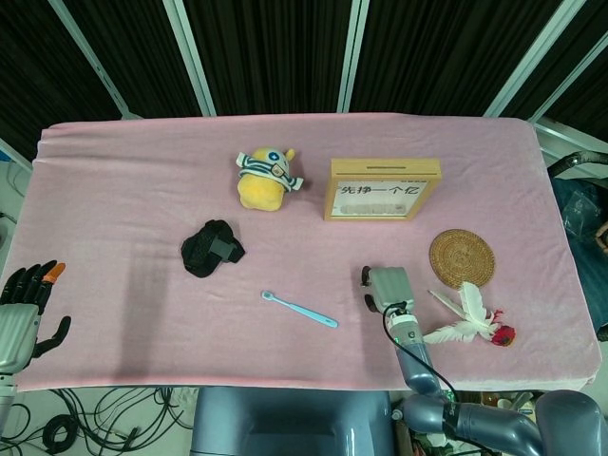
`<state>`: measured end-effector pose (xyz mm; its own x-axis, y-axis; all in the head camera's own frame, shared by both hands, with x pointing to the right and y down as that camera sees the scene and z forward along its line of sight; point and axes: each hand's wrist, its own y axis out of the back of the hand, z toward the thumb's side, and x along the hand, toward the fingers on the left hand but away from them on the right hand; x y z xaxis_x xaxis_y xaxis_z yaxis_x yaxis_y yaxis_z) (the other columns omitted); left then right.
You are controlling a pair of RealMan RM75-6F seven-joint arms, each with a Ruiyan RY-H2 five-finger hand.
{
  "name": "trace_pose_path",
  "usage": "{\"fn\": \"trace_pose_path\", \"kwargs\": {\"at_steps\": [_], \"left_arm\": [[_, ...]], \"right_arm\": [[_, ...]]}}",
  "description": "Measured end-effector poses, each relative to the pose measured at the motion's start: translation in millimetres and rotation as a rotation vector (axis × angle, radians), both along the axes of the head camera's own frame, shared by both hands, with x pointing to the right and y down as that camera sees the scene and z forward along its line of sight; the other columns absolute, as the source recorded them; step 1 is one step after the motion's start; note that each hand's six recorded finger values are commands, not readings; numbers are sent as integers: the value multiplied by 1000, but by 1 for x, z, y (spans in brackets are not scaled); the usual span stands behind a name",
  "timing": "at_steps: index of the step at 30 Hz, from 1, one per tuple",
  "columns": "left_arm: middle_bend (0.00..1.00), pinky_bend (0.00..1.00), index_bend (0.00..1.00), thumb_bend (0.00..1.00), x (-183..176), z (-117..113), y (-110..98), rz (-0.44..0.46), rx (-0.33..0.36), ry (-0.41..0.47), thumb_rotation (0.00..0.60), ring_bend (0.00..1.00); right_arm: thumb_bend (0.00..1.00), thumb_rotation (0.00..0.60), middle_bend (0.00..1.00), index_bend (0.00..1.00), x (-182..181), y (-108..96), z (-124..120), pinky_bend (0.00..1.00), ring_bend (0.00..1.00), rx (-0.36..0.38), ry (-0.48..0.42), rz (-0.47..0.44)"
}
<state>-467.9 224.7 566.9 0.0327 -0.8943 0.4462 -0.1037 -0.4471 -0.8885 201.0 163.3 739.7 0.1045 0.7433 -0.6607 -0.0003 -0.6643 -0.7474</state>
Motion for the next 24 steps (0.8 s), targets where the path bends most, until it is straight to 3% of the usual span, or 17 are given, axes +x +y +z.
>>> {"fn": "trace_pose_path", "kwargs": {"at_steps": [24], "left_arm": [[38,0,22,407,-1,-1,0,-2,0,-2,600,0]], "right_arm": [[339,600,860,499,-5,-6,3,878,877,7,-10,10]]}}
